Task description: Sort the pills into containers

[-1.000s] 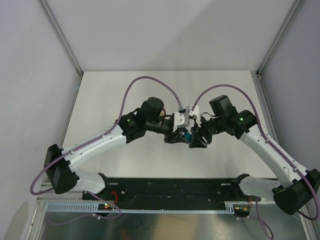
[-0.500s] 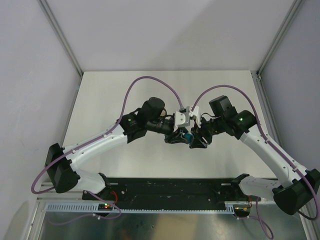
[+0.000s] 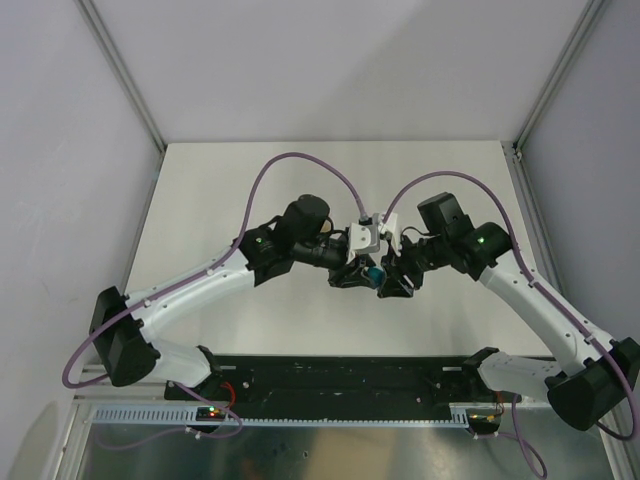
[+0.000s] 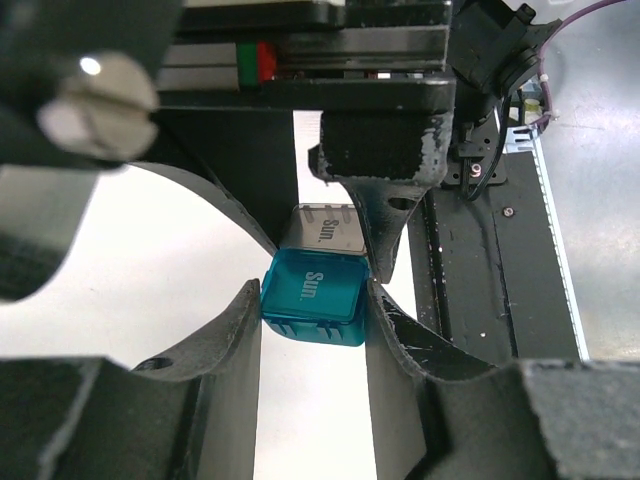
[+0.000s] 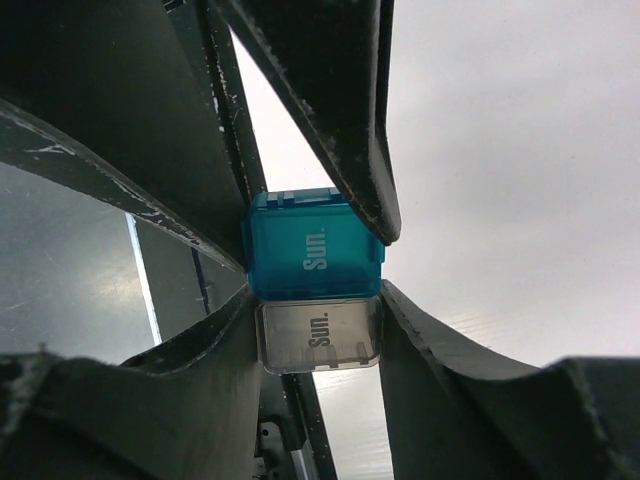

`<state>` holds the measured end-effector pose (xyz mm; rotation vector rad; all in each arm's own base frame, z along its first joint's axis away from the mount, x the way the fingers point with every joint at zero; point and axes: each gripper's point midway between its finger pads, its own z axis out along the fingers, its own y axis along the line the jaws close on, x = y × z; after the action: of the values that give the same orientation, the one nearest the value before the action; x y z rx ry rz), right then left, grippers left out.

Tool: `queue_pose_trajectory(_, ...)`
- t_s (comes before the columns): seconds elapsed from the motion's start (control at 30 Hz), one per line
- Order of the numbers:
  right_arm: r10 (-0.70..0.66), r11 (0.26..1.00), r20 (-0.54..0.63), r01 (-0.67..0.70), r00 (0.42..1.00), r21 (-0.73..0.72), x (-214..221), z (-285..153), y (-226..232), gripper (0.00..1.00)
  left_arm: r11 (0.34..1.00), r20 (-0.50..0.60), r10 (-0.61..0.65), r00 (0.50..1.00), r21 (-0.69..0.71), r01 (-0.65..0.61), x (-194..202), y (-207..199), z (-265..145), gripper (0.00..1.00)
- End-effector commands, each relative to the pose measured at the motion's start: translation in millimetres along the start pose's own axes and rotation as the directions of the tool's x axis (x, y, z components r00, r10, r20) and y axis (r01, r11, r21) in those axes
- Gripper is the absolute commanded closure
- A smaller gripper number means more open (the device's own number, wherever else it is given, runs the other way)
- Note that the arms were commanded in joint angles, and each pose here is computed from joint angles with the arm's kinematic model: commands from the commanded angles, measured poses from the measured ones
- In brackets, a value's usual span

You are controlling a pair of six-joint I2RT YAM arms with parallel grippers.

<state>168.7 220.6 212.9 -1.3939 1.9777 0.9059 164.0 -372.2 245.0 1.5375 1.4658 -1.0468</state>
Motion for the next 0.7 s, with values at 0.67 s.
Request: queue_pose_trajectory(0.67, -0.009, 0.997, 0.038, 0.006, 0.999, 0.071, -9.7, 3.7, -24.2, 1.00, 0.974, 0.114, 0.003, 0.993, 0.224, -0.029, -35.5, -62.7, -17.4, 0.38)
